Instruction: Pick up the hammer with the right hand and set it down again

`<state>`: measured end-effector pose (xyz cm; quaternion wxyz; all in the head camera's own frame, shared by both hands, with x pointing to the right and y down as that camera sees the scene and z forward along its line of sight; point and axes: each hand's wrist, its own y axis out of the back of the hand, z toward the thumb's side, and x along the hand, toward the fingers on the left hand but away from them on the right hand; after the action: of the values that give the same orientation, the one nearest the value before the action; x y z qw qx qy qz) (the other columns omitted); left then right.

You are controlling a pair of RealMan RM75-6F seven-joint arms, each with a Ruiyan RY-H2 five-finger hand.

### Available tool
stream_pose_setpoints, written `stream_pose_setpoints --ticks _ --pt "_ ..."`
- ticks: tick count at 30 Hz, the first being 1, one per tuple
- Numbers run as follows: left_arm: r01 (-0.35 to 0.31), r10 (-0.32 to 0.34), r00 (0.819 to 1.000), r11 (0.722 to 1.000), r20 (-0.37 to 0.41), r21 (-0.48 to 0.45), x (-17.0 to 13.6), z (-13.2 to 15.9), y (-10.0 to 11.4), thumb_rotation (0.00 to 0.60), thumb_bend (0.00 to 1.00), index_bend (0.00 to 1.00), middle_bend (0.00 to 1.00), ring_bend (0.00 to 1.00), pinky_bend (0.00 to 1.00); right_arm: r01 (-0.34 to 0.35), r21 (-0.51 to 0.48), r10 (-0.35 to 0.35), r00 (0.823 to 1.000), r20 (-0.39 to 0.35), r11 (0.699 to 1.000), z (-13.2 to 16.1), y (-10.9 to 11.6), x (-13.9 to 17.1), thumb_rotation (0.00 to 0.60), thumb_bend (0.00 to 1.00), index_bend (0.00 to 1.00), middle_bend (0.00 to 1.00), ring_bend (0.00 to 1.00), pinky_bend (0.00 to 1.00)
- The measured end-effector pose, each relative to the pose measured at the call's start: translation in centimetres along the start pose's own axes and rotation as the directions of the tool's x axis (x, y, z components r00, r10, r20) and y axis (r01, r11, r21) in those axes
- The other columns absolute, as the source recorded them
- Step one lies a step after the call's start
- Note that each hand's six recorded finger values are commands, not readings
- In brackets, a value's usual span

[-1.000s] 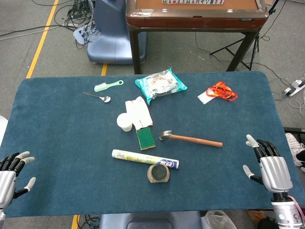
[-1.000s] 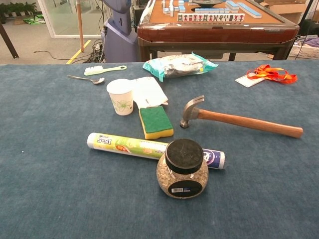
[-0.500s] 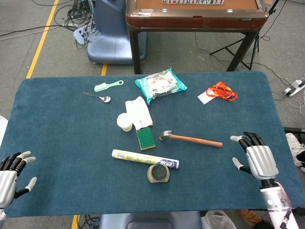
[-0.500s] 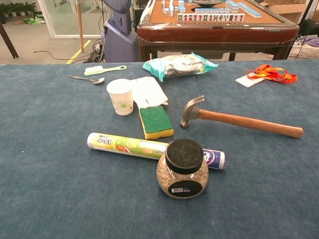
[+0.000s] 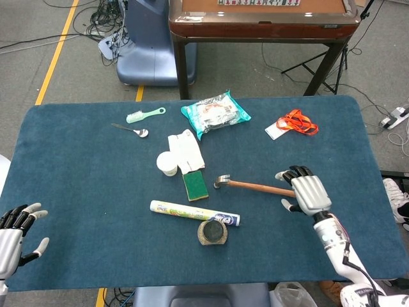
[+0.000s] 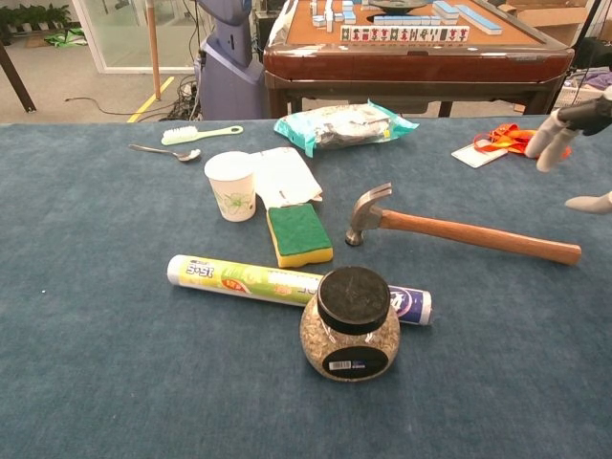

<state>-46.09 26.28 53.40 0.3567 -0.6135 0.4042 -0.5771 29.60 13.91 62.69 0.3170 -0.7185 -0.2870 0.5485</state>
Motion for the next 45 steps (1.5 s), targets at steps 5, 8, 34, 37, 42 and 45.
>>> stream_pose_setpoints --ticks 5,8,34,37,42,45 --pt "0.002 -0.002 1.000 1.000 -0.001 0.002 0.0 0.0 0.0 0.600 0.25 0.28 0.19 0.12 0.13 -0.048 0.001 0.048 0.999 -0.016 0.999 1.8 -1.3 -2.9 0.600 0.27 0.32 0.30 0.15 0.16" --pt "0.003 -0.003 1.000 1.000 -0.001 0.004 0.0 0.0 -0.1 0.600 0.25 0.28 0.19 0.12 0.13 -0.073 -0.002 0.072 0.997 -0.027 0.997 2.9 -2.2 -4.5 0.600 0.30 0.32 0.32 0.15 0.16" --pt "0.004 -0.004 1.000 1.000 -0.009 0.007 0.1 -0.2 -0.1 0.600 0.25 0.28 0.19 0.12 0.13 -0.191 -0.023 0.190 0.981 -0.024 0.981 6.6 -7.2 -10.4 0.600 0.38 0.33 0.40 0.18 0.16" --pt "0.003 -0.003 1.000 1.000 -0.009 0.007 0.1 -0.2 -0.1 0.600 0.25 0.28 0.19 0.12 0.13 -0.196 -0.025 0.195 0.980 -0.027 0.980 6.8 -7.4 -10.5 0.600 0.41 0.34 0.42 0.19 0.16" --pt "0.002 -0.002 1.000 1.000 -0.012 0.007 0.1 -0.3 -0.1 0.600 0.25 0.28 0.19 0.12 0.13 -0.200 -0.020 0.199 0.980 -0.025 0.980 6.7 -7.5 -10.7 0.600 0.43 0.35 0.43 0.19 0.16" --pt "0.003 -0.002 1.000 1.000 -0.013 0.009 0.2 -0.3 -0.1 0.600 0.25 0.28 0.19 0.11 0.13 -0.207 -0.017 0.206 0.978 -0.023 0.978 6.7 -7.7 -10.9 0.600 0.45 0.36 0.43 0.19 0.16"
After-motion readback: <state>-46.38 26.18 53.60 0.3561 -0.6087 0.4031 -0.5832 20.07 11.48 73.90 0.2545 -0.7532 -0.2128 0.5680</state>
